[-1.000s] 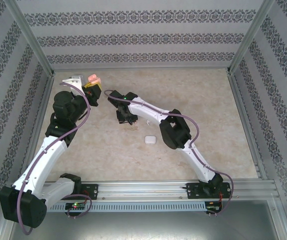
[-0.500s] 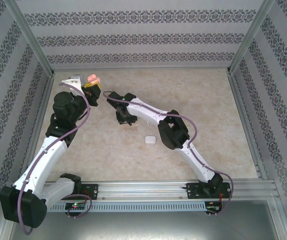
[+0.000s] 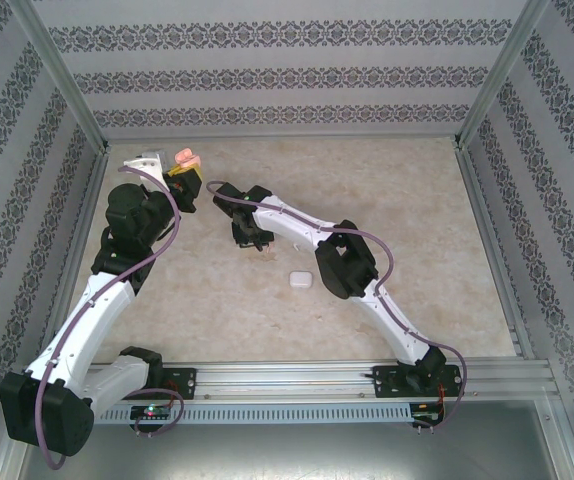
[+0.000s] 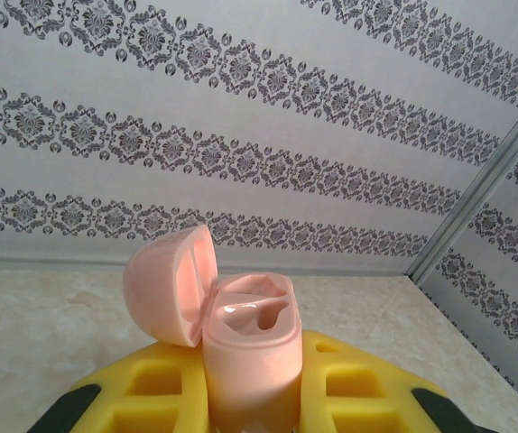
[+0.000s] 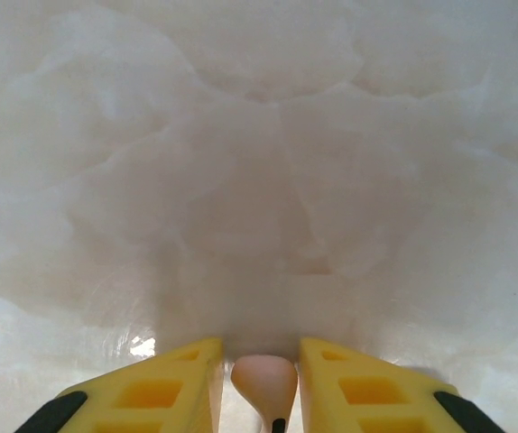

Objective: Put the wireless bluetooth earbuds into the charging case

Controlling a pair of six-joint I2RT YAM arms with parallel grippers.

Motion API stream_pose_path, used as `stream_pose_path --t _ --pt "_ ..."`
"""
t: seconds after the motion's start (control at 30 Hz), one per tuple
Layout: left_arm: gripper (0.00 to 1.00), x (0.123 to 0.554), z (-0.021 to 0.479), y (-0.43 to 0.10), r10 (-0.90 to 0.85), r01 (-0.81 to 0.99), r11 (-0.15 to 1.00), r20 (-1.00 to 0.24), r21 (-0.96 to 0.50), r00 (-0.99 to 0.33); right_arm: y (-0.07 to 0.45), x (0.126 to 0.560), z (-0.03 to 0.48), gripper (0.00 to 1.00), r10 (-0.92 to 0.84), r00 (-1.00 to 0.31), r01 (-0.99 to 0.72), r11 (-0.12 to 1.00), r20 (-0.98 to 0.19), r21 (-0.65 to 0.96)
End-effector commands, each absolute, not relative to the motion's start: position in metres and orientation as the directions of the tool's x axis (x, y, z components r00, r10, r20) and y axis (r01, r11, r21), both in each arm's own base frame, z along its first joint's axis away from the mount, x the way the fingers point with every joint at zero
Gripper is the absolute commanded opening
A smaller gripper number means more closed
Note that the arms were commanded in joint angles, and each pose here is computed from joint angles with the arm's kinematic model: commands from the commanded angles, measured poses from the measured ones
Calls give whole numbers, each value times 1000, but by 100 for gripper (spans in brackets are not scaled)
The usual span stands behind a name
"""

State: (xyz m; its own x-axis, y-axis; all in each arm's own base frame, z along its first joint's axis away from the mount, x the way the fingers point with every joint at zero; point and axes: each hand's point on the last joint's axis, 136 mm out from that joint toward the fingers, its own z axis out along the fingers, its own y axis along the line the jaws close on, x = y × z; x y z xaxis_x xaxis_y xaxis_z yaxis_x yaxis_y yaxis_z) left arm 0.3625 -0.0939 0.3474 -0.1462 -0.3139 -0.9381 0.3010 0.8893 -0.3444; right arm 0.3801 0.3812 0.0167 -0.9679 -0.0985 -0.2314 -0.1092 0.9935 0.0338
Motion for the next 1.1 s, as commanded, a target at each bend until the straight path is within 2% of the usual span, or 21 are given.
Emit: stream_pose_path --t 0.0,0.47,0.8,1.07 --pt "0 360 362 -90 -336 318 882 -937 -349 -95 381 375 3 26 -100 -972 -105 994 -211 10" --pt "0 362 358 -92 -326 318 881 -937 -350 -127 385 382 46 19 -84 -954 -112 990 -287 83" --pt "0 364 356 -91 -284 317 898 -952 -305 -112 375 402 98 18 -40 -926 -109 980 -376 165" --pt "0 367 332 -90 -199 308 925 -974 -223 -106 348 416 121 17 -8 -906 -96 978 -424 187"
